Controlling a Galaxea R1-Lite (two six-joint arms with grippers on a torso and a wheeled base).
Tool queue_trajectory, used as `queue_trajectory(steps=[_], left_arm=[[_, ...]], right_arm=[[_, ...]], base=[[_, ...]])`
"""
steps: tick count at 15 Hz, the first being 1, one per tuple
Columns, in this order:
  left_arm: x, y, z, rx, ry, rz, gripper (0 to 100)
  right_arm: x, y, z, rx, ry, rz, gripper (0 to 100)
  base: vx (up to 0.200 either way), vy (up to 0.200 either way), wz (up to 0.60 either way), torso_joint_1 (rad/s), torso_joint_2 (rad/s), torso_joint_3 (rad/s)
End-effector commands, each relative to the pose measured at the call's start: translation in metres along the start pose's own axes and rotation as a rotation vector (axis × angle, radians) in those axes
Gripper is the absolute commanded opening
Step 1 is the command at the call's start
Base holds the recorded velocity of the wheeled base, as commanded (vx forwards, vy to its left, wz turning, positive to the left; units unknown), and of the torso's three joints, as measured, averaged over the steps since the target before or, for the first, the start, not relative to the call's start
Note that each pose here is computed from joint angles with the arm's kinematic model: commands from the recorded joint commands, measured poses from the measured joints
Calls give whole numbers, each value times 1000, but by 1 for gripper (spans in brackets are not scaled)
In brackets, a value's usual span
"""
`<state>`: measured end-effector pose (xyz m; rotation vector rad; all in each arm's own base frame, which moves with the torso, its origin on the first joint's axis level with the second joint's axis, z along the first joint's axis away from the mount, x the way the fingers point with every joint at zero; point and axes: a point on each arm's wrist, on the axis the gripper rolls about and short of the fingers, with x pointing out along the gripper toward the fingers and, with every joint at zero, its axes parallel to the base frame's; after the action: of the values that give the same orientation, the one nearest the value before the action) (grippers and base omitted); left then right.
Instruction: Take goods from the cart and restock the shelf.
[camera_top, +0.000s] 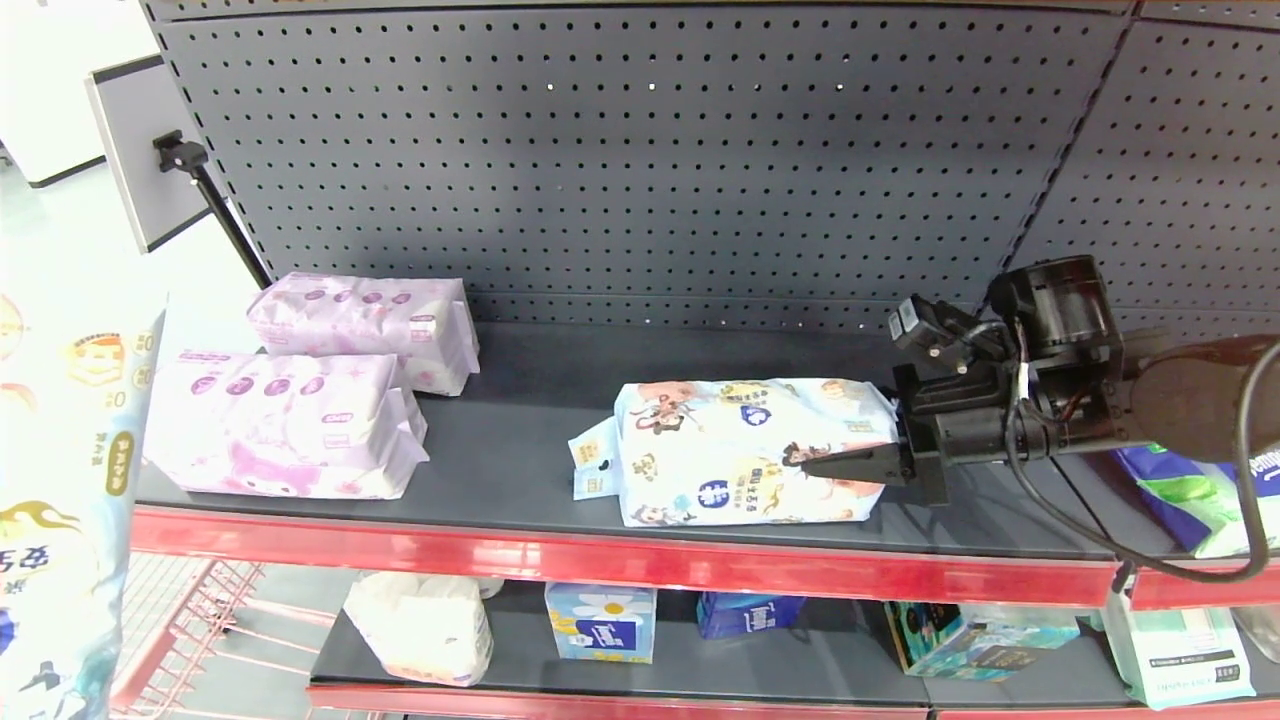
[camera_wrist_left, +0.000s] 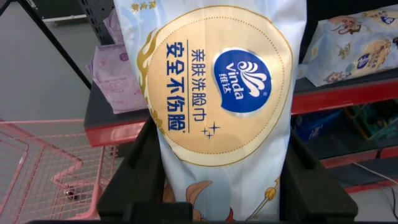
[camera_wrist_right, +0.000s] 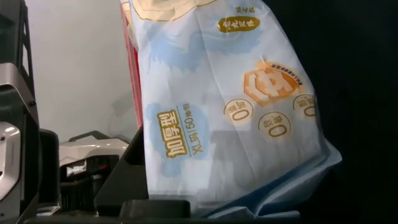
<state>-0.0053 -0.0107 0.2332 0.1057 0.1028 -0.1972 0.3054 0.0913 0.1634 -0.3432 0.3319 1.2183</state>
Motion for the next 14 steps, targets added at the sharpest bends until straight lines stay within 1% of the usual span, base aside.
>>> queue_trajectory(steps=[1, 3, 8, 14], left_arm=[[1, 0, 0, -1, 2, -1, 0], [0, 0, 0, -1, 1, -1, 0], [0, 0, 1, -1, 1, -1, 0], [1, 0, 0, -2, 4, -1, 0]], right_arm=[[0, 5, -4, 1, 6, 0, 0], [-2, 12, -6, 3, 21, -9, 0], [-10, 18, -2, 5, 9, -12, 0], [-17, 17, -13, 35, 23, -26, 0]], base=[[0, 0, 0, 0, 0, 0], [0, 0, 0, 0, 0, 0], [0, 0, 0, 0, 0, 0], [0, 0, 0, 0, 0, 0]])
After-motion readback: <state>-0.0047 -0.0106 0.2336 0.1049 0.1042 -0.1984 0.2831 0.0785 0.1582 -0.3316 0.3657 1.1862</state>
